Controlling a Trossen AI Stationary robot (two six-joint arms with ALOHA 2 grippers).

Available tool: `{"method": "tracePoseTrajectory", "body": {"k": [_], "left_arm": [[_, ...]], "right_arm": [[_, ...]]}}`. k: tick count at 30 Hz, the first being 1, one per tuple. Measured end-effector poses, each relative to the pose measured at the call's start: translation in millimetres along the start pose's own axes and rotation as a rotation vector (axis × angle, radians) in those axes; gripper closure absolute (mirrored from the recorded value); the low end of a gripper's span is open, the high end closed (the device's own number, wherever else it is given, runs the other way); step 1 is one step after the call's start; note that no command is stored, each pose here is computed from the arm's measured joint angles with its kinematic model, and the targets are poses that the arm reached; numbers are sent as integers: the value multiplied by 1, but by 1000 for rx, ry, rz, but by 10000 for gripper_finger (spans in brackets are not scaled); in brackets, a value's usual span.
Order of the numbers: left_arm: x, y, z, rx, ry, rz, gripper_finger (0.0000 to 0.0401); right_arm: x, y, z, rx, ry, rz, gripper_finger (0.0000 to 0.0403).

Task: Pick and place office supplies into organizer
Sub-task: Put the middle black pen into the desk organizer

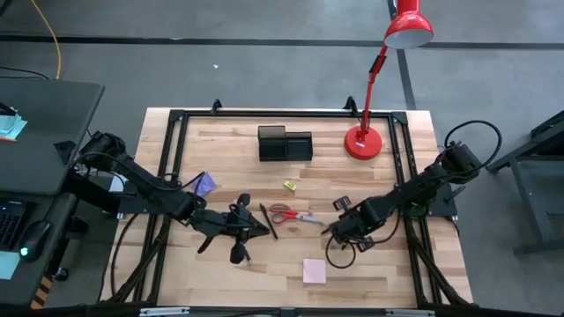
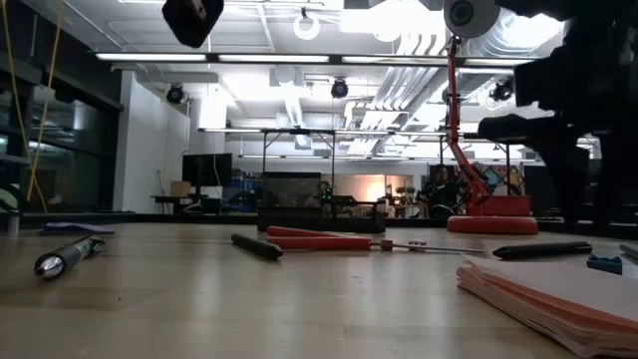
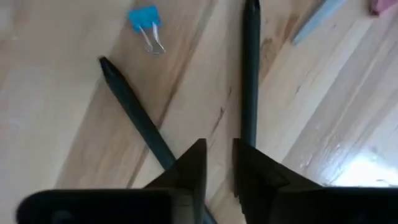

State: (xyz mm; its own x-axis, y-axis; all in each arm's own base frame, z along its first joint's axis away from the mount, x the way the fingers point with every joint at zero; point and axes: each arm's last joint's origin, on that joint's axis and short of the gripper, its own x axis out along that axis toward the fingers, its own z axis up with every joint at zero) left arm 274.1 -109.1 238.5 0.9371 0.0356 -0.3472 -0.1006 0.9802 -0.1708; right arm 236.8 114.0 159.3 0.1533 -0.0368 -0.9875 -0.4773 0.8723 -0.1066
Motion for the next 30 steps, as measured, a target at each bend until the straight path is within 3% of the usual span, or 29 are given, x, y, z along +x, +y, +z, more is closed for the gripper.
{"method": "tracePoseTrajectory", "body": {"k": [7,30], "left_arm": [[1,0,-2,3,12,-9,377],[1,0,-2,1,11,-12,377]], "right_arm": [[2,-8,0,-6,-13,-26,289],[31,-26,5,-1,32,71,304]]}}
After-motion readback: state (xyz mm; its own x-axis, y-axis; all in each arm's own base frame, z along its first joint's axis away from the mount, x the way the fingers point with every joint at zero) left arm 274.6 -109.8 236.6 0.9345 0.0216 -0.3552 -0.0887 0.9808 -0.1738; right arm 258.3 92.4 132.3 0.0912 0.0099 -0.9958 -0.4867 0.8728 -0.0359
